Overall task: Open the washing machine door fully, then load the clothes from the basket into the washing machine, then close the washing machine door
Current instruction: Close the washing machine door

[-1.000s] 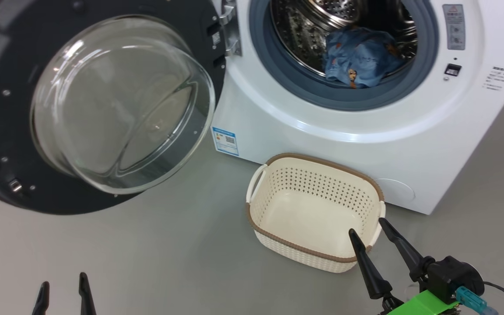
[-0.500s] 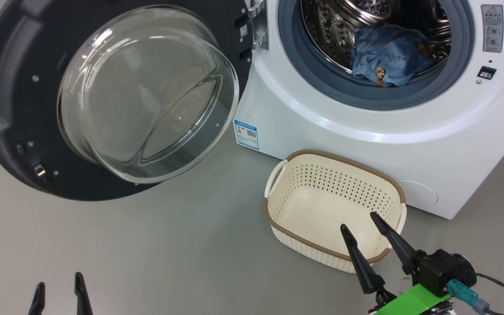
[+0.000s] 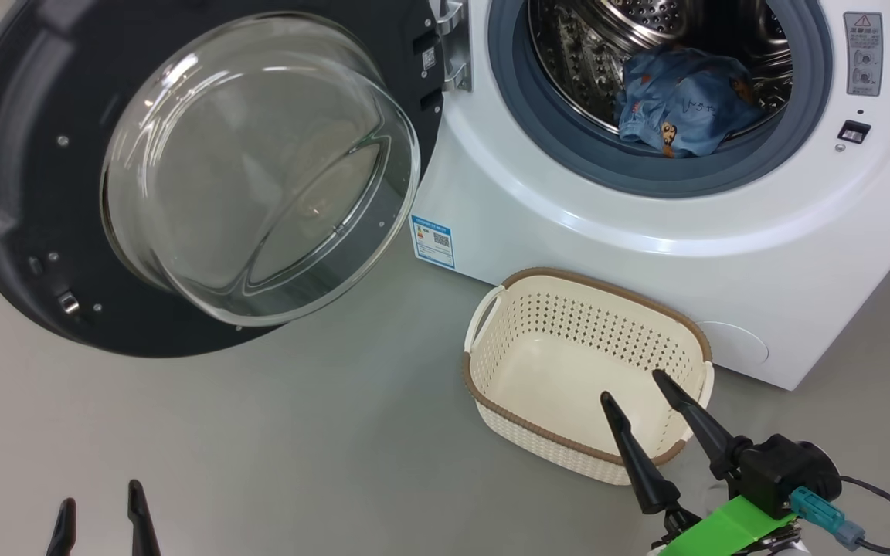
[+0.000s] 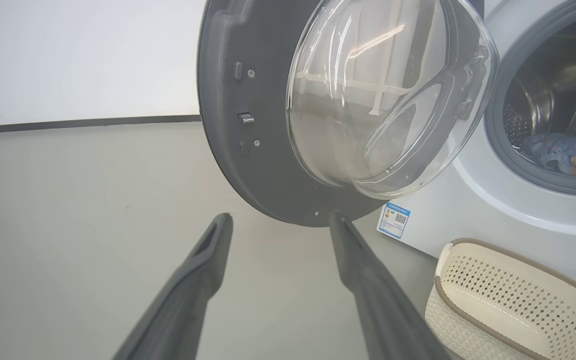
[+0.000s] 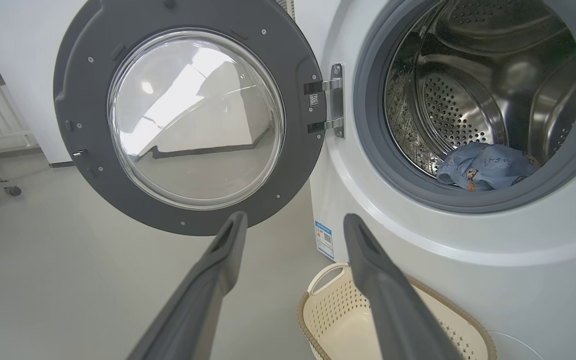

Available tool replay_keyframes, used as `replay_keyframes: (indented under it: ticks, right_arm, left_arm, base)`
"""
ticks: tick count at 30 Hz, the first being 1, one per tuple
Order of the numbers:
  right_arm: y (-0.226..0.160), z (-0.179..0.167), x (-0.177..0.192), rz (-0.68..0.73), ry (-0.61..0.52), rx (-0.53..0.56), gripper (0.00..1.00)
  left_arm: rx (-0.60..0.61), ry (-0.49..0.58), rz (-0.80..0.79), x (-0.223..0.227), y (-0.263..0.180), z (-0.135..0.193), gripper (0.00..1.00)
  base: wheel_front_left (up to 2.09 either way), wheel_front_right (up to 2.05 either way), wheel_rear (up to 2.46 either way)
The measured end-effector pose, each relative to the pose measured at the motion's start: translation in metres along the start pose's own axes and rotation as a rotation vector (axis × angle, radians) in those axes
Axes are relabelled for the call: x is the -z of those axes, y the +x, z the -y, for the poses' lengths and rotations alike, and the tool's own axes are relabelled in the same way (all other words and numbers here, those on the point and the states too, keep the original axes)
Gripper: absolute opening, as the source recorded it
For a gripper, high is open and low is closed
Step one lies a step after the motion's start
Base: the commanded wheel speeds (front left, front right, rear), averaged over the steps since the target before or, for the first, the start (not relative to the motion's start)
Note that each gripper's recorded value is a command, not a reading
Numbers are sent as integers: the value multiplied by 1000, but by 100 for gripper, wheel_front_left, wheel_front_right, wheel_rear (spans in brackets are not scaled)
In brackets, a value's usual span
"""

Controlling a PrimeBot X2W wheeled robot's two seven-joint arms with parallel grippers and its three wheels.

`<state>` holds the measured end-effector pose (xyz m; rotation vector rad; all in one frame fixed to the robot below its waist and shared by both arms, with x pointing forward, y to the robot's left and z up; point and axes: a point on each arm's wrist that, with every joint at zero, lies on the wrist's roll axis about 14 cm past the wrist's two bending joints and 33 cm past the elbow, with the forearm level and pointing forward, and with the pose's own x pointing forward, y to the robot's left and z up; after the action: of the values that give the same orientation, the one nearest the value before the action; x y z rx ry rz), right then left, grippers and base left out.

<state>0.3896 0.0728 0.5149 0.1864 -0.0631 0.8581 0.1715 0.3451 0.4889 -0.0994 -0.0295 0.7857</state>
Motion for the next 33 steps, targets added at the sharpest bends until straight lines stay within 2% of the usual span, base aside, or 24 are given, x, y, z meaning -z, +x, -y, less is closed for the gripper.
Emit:
replay_keyframes:
  ticks: [1, 3, 6, 13, 20, 23, 27, 33]
  right_arm:
    - [0, 1, -1, 2, -1, 3, 100]
    - [-1, 3, -2, 5, -4, 11, 100]
    - [-3, 6, -3, 6, -5, 22, 100]
    - [-5, 9, -7, 18, -5, 33, 100]
    - [-7, 15, -3, 13, 4, 48, 100]
    - [-9, 18, 0, 6, 7, 56, 100]
    - [-12, 25, 4, -3, 6, 68, 100]
    - [-17, 38, 10, -23, -3, 87, 100]
  left_arm:
    - [2, -2, 0, 0, 0, 0, 98]
    - [7, -5, 3, -1, 0, 0, 0]
    - [-2, -36, 11, -3, 2, -5, 0]
    - [-97, -244, 119, -34, 23, -39, 0]
    - [-136, -396, 256, -91, 67, -78, 0]
    - [-147, -499, 285, -109, 88, -91, 0]
    - [-142, -563, 296, -129, 116, -103, 0]
    - [-124, -721, 308, -158, 156, -108, 0]
  base:
    - [0, 0, 0]
    - [0, 0, 0]
    - [0, 0, 0]
    - [0, 0, 0]
    - [0, 0, 0]
    - [0, 0, 0]
    - [0, 0, 0]
    - [0, 0, 0]
